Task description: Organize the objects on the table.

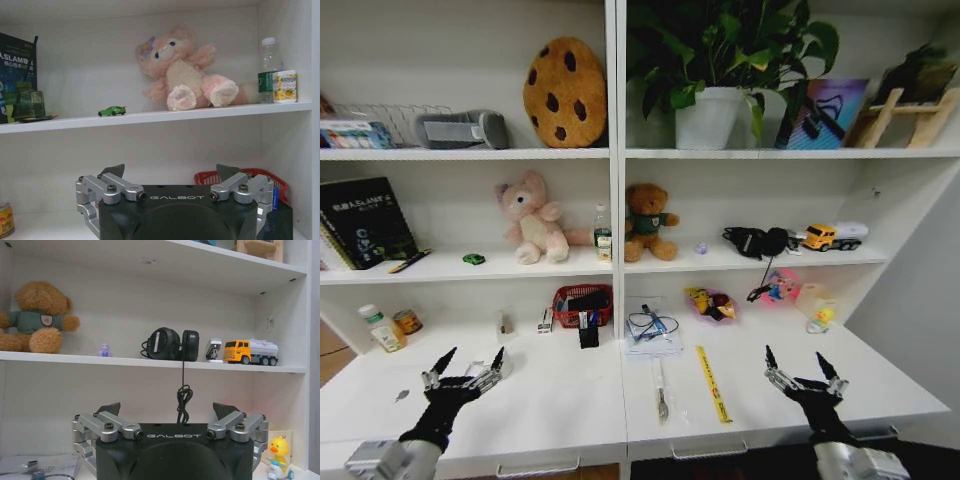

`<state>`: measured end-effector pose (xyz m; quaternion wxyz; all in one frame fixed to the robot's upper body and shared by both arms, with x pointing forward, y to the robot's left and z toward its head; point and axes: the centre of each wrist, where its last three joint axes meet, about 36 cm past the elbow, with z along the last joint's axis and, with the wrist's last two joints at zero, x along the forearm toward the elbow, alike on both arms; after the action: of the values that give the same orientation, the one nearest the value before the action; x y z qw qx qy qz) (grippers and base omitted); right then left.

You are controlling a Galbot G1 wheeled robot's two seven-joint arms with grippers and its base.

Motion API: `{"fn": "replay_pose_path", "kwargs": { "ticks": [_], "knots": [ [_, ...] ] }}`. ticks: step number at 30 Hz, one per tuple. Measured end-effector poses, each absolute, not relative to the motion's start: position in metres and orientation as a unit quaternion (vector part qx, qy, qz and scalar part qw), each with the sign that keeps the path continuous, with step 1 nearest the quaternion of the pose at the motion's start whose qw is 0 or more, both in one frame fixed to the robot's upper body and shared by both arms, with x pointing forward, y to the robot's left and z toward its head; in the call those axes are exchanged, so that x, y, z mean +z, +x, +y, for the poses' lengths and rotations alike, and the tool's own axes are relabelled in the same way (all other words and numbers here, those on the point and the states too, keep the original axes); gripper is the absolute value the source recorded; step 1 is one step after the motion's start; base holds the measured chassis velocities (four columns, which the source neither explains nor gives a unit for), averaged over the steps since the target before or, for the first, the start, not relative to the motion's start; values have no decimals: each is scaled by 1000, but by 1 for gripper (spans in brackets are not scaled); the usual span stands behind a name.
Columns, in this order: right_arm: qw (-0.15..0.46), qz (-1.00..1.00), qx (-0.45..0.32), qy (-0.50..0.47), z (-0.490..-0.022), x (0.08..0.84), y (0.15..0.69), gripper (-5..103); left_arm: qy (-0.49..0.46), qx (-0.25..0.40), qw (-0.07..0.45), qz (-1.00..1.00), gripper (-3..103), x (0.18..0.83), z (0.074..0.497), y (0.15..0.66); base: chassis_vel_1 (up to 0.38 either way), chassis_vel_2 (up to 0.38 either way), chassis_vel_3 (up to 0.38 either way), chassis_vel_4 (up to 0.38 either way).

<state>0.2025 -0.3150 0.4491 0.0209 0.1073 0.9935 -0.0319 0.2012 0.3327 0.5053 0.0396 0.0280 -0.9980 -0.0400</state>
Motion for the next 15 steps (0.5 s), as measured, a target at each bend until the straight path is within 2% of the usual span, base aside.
{"fn": "replay_pose_path", "kwargs": {
  "ticks": [7, 15],
  "knots": [
    [20, 994, -32, 107, -315, 449, 203, 100, 28, -40, 40, -998, 100, 505, 333, 201, 203, 187, -204, -187],
    [20, 994, -32, 107, -315, 449, 203, 100, 28, -40, 40, -998, 100, 505, 333, 201, 258, 268, -268, -257]
  ]
}}
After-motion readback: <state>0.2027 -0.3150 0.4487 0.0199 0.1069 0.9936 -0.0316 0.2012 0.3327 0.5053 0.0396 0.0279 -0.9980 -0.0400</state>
